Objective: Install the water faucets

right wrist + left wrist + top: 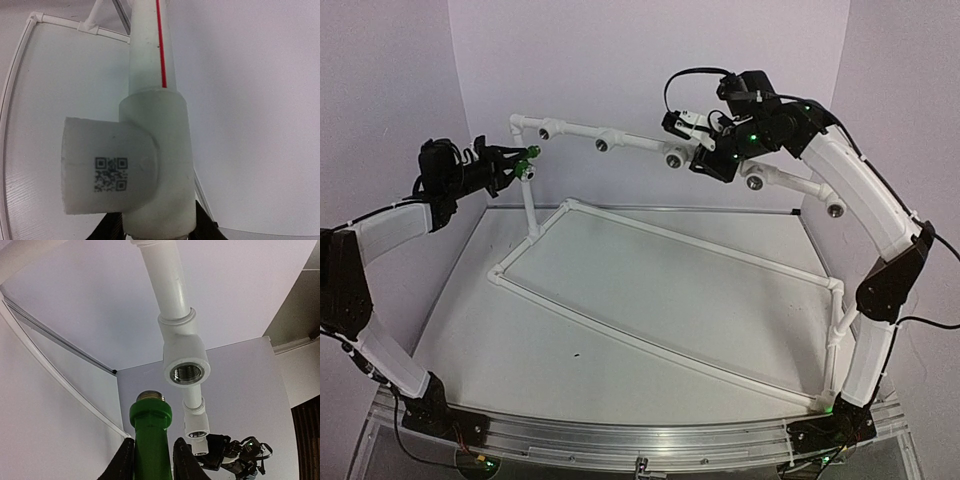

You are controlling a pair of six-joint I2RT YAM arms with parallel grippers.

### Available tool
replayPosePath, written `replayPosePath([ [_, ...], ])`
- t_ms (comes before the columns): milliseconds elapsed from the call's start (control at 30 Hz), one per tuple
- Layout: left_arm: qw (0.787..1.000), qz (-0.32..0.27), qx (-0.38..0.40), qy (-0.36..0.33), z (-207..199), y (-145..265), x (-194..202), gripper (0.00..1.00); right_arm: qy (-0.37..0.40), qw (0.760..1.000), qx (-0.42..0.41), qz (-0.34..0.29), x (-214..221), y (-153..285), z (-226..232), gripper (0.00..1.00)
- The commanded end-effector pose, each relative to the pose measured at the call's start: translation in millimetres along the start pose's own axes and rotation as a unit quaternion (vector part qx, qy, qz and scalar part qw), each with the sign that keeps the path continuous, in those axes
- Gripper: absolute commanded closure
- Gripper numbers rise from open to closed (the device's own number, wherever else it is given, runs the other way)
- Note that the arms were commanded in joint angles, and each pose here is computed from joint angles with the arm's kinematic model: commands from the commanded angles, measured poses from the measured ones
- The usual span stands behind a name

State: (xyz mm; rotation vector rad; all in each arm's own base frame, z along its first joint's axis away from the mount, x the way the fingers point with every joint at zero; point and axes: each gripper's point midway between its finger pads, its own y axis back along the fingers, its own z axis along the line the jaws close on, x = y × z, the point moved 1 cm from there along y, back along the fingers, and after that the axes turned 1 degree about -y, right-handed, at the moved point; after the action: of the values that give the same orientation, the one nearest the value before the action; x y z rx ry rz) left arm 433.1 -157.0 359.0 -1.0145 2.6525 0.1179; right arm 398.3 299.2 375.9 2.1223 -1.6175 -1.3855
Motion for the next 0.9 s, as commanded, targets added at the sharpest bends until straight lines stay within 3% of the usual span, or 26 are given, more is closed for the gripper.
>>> replayPosePath([
  [0, 0.990, 0.023, 0.127, -0.048, -62, 3, -2, 1.00, 0.027, 0.999, -0.042, -0.016, -2, 5, 20, 0.73],
  [200, 0.991, -0.013, 0.120, -0.062, -69, 17, -2, 1.00, 0.016, 0.999, -0.041, -0.026, -6, 8, 19, 0.89],
  [467, 0.993, -0.022, 0.106, -0.038, -58, 12, -6, 1.00, -0.004, 0.997, -0.056, -0.047, -13, 16, 22, 0.99],
  [867, 0.996, -0.015, 0.085, -0.032, -47, -2, -5, 1.00, -0.023, 0.993, -0.088, -0.080, -24, 23, 31, 1.00],
])
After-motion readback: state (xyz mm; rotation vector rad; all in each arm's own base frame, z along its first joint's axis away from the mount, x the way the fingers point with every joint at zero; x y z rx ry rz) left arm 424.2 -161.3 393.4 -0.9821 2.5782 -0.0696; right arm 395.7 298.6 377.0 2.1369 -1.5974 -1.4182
